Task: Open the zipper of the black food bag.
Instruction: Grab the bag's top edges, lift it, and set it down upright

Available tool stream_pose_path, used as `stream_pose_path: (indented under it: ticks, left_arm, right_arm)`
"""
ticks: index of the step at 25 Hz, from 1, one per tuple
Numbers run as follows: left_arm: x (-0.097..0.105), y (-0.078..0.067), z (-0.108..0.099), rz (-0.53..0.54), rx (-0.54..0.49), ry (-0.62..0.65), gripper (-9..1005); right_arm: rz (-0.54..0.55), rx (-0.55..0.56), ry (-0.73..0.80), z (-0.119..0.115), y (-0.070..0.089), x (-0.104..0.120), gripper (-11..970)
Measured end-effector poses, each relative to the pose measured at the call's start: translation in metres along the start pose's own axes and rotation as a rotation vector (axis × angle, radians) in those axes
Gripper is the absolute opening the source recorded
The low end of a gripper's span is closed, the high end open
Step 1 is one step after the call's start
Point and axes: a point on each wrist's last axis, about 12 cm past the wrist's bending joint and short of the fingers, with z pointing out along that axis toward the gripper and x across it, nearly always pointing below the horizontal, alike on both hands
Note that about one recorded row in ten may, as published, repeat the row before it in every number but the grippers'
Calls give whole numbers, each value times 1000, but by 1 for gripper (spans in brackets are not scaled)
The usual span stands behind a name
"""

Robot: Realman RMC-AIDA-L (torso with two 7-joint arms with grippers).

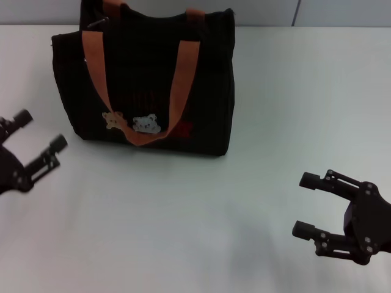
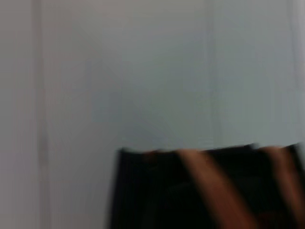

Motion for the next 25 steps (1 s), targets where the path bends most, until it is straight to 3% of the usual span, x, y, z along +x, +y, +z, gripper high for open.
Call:
stream_pose_path:
  ticks: [2, 4, 9, 13, 18, 25]
  left_arm:
    - [6, 11, 18, 0, -78, 43, 728]
    - [7, 14, 25, -1, -86, 55, 720]
    - [11, 24, 71, 46, -106, 132, 700]
    - [9, 18, 80, 42, -71, 99, 683]
    - [11, 11, 97, 85, -56, 104, 663]
    - [13, 4, 104, 170, -111, 73, 634]
  right_arm:
    - [0, 4, -5, -1, 1, 0, 831]
    - [2, 10, -13, -2, 0, -1, 831]
    - [-15, 23, 27, 1, -11, -4, 831]
    - [7, -21, -24, -7, 2, -7, 831]
    - [24, 10, -40, -17, 10, -3, 831]
    - [20, 73, -44, -13, 5, 0, 831]
